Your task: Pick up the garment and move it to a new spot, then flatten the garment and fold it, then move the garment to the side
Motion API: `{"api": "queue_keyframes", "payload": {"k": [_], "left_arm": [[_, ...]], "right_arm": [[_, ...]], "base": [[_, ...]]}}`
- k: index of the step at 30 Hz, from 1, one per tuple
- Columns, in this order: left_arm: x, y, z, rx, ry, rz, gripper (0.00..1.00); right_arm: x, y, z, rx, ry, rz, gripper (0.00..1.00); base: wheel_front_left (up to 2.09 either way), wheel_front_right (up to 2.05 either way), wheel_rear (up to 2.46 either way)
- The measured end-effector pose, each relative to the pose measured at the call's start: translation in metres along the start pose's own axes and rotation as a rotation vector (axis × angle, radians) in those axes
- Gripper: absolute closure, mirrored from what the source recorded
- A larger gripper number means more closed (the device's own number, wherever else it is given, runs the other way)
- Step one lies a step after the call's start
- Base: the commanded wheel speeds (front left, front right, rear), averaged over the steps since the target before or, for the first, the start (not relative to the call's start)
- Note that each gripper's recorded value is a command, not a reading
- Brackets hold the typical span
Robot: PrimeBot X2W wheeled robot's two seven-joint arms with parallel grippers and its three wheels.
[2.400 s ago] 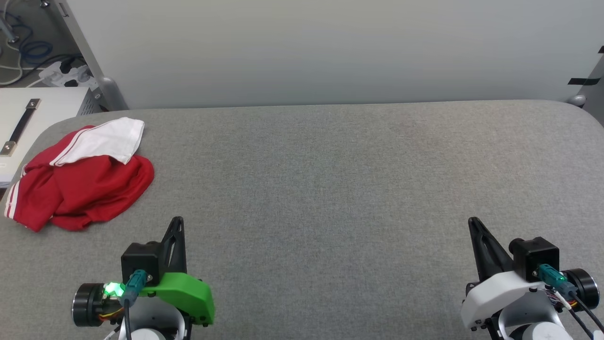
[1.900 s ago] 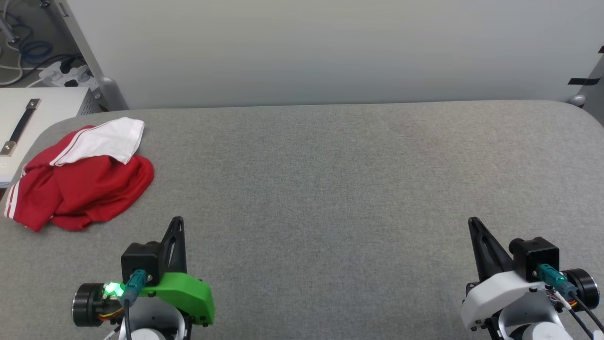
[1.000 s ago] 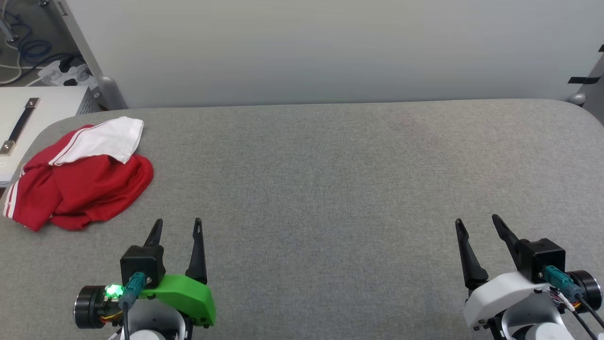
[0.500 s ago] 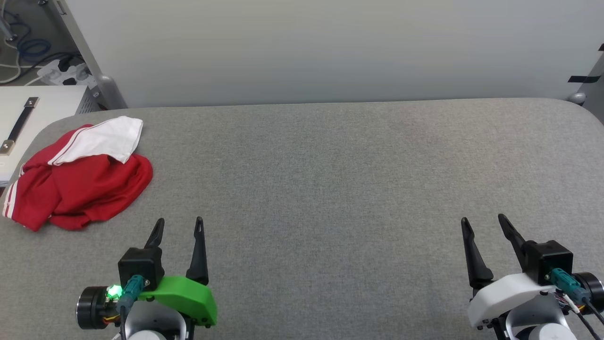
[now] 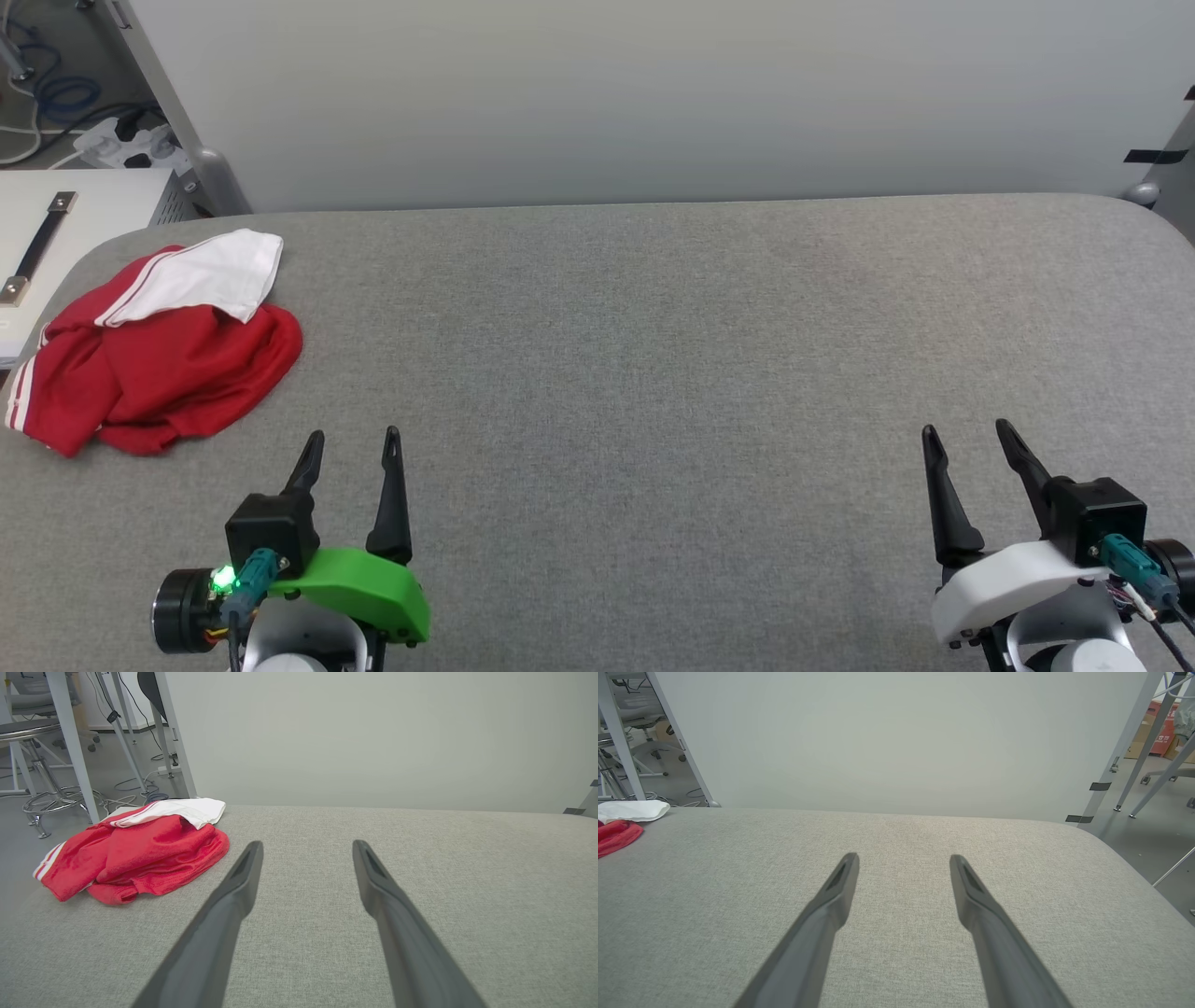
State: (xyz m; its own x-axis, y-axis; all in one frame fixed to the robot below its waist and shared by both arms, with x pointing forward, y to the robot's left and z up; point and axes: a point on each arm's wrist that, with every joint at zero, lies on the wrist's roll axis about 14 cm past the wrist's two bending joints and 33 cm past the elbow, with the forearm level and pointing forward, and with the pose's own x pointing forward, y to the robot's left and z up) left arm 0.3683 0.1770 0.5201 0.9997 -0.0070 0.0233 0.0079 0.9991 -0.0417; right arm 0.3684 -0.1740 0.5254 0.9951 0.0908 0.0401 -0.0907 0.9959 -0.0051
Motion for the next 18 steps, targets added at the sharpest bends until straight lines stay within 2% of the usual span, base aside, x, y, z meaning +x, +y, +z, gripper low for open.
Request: {"api": "queue_keyframes", "payload": {"k": [18], "left_arm": [[0.0, -0.003, 0.015, -0.027, -0.068, -0.014, 0.0]], "right_arm": [[0.002, 0.0, 0.024, -0.01, -0.093, 0.0, 0.0]], "base": [[0.0, 0.0, 0.0]]}}
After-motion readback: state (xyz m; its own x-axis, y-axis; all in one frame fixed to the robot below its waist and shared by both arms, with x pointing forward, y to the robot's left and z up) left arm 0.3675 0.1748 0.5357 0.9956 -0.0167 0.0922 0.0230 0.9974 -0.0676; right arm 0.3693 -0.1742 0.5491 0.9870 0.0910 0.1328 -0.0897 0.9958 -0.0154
